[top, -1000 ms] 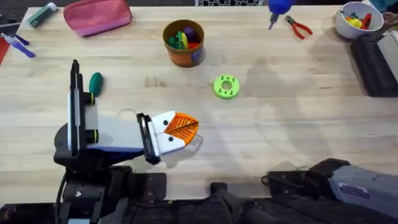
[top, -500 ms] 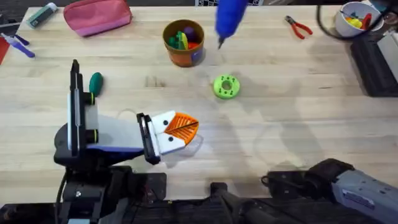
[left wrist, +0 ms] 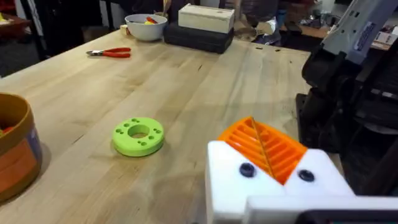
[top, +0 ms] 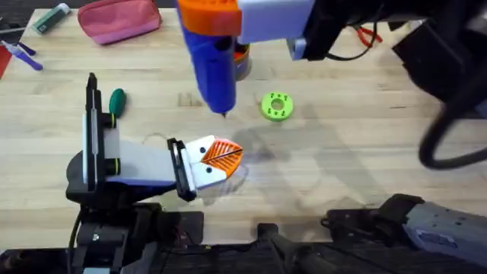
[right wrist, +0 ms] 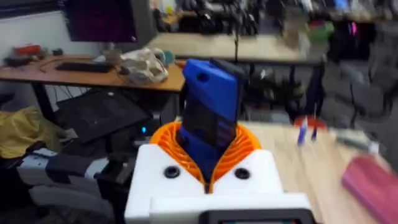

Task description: Pick up the gripper from the table and insert it into the empty holder that is missing its gripper. Then pick up a screw, insert it into the mounting hole, and use the screwdriver to tighten it. Finally, clean up the table by picking up the vegetable and placing it into the bucket.

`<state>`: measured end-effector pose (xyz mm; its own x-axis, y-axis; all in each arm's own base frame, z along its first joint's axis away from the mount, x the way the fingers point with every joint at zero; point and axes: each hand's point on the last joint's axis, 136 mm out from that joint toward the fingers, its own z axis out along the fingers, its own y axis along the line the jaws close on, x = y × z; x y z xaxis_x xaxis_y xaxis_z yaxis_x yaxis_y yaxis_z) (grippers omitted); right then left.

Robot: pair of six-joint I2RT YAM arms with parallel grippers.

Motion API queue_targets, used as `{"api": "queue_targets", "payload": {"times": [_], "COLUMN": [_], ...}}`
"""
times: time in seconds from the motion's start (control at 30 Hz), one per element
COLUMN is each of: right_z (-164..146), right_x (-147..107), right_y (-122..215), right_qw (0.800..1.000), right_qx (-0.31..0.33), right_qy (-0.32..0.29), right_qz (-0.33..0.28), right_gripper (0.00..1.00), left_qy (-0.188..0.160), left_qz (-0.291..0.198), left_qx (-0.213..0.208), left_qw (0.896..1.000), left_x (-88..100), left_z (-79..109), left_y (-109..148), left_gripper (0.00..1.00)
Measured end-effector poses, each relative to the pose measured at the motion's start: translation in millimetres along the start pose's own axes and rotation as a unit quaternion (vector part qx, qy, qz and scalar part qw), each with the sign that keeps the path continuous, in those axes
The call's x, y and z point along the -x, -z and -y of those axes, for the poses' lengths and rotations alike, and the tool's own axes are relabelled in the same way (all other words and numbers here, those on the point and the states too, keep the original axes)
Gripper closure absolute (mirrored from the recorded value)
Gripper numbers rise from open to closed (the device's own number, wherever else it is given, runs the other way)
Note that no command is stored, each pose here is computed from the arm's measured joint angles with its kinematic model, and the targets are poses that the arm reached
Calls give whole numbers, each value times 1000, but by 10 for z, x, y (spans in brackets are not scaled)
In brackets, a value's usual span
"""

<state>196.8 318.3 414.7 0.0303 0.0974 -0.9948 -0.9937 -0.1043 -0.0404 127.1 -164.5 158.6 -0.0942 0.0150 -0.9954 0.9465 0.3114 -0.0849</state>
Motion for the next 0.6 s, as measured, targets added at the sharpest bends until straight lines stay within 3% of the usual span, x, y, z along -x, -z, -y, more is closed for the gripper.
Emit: {"api": "queue_targets", "payload": {"times": [0.2, 0.6], "right_z": [-103, -156], "right_x": [203, -137], "right_y": [0, -67], "right_qw": [999, 999], "right_qx": [17, 10], "right_qy": [33, 14], "right_qz": [29, 43], "right_gripper": [978, 978], "left_qy": [0, 0], "left_qz": [0, 0], "left_qx": [0, 0], "left_qw": [1000, 1000], "left_x": [0, 0], "left_z": [0, 0], "left_y": [0, 0], "left_gripper": [981, 981]}}
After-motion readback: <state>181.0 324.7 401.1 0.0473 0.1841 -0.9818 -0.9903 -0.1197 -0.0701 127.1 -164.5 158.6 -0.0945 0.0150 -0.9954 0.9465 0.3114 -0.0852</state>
